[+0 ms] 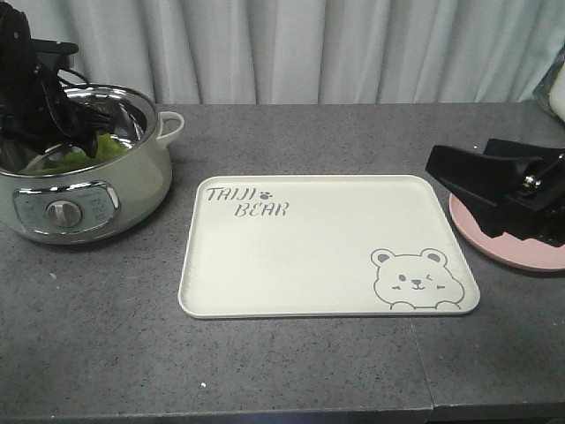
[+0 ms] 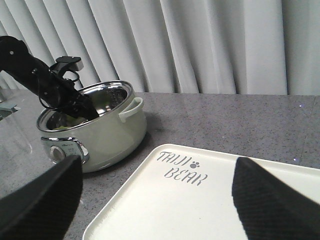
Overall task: Transfer vegetables to tray and serve
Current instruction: 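Close the left gripper on the lettuce leaf stem, then lift the lettuce leaf out of the pot toward the right gripper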
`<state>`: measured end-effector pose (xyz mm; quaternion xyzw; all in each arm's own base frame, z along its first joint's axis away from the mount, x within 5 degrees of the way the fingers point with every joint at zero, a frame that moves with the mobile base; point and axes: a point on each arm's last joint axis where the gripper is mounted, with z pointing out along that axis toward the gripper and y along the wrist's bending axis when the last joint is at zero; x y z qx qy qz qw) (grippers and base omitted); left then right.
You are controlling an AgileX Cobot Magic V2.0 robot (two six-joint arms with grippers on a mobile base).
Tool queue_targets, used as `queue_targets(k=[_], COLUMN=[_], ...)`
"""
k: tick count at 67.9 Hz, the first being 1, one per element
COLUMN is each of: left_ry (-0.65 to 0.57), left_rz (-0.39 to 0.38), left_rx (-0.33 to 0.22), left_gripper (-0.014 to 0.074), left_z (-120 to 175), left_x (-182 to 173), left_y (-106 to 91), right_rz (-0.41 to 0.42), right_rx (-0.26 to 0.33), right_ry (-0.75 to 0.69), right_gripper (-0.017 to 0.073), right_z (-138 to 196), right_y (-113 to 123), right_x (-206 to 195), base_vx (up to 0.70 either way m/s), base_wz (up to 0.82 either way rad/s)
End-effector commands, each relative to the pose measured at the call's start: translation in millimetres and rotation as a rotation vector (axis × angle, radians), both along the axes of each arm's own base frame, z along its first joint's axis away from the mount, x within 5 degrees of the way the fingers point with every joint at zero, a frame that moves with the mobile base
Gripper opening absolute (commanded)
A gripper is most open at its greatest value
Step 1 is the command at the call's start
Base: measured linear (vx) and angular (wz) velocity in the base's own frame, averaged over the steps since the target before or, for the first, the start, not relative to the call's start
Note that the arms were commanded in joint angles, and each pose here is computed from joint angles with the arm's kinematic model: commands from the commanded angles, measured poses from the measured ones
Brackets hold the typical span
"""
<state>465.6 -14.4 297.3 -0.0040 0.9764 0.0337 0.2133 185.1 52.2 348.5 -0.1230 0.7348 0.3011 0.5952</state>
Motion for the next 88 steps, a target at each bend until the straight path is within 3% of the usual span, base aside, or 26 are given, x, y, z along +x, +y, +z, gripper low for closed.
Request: queue_targets(k=[1, 25, 33, 42, 55, 69, 88], left_ry=[-0.092, 0.038, 0.06, 0.061, 0.059, 0.011, -0.196], left_rz=[-0.004, 0.001, 0.002, 0.002, 0.0, -0.006, -0.013], left_rx=[-0.022, -0.015, -0.02, -0.021, -0.02, -0.02, -0.029], left_gripper=[0.0514, 0.0512, 0.0471, 0.0327, -0.0009, -0.0007, -0.0007], left_z=[29.8, -4.2, -10.5, -11.5, -11.4, -0.1, 62.0], left_x=[-5.8, 1.7, 3.1, 3.5, 3.7, 2.2, -17.7], left_y=[-1.8, -2.0, -2.5, -2.6, -2.6, -2.5, -1.7], right_rz=[0.002, 0.002, 0.0, 0.0, 0.001, 0.003, -0.003], right_rx=[0.041, 0.048, 0.05, 0.05, 0.05, 0.05, 0.049], right_ry=[-0.035, -0.03, -0.028, -0.028, -0.028, -0.028, -0.028], right_gripper=[0.0583, 0.0583, 0.0583, 0.0583, 0.0583, 0.0583, 0.057], right_z=[13.6, 13.7, 13.6, 13.6, 13.6, 13.6, 13.6], right_y=[0.5, 0.6, 0.5, 0.5, 0.5, 0.7, 0.2], right_x=[-0.8, -0.8, -0.8, -0.8, -0.8, -0.9, -0.6], base_vx=[0.0, 0.0, 0.0, 0.0, 0.0, 0.0, 0.0], base_wz=[0.0, 0.0, 0.0, 0.0, 0.0, 0.0, 0.0])
